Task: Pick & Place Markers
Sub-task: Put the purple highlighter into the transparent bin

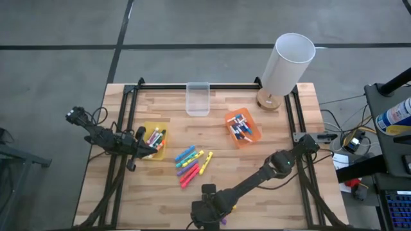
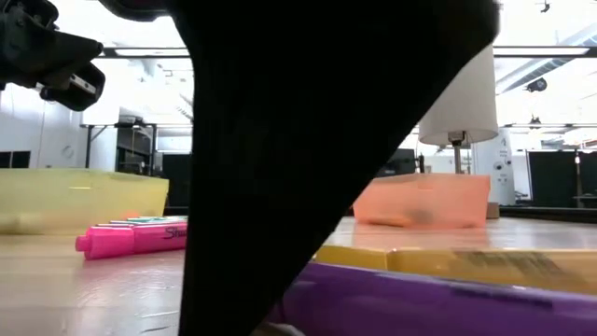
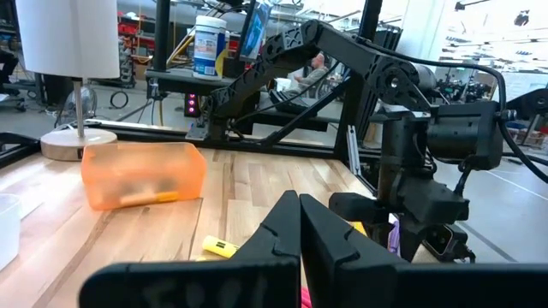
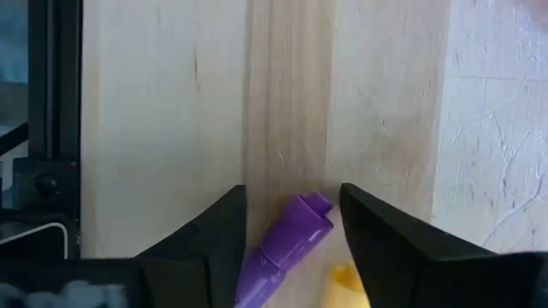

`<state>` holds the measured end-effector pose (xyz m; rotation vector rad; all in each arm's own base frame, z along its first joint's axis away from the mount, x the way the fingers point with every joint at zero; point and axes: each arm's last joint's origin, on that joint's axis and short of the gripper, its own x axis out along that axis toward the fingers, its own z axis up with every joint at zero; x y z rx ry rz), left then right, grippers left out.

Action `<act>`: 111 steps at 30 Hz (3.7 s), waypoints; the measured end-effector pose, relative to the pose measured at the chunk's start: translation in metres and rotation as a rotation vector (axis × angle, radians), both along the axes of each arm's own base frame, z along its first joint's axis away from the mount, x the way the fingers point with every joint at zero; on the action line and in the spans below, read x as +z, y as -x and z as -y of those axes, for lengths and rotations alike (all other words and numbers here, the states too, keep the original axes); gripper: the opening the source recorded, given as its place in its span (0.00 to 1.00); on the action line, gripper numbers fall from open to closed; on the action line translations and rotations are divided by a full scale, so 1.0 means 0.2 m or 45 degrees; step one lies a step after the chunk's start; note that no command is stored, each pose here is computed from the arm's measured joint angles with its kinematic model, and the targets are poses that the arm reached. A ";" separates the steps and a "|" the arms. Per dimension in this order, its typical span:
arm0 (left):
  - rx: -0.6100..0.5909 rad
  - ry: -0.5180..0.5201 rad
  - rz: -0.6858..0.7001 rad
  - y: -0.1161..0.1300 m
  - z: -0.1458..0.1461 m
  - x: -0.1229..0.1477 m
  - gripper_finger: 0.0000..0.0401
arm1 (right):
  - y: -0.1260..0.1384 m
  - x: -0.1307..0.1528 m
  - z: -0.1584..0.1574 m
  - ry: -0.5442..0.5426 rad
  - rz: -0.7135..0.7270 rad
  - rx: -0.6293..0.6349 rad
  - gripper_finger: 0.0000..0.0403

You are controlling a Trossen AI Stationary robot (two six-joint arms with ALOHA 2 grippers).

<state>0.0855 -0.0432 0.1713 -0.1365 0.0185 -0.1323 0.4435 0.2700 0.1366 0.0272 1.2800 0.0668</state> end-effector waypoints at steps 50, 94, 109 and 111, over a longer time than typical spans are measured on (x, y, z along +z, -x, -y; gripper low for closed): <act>0.000 0.000 0.000 0.00 0.00 0.00 0.00 | 0.13 0.12 0.27 0.509 -0.348 0.098 0.48; 0.000 0.000 0.000 0.00 0.00 0.00 0.00 | -0.03 0.24 0.53 0.410 -0.324 0.160 0.36; 0.000 0.000 0.000 0.00 0.00 0.00 0.00 | 0.00 0.06 0.67 0.451 -0.512 0.144 0.34; 0.000 0.000 0.000 0.00 0.00 0.00 0.00 | 0.00 0.04 0.69 0.447 -0.530 0.136 0.33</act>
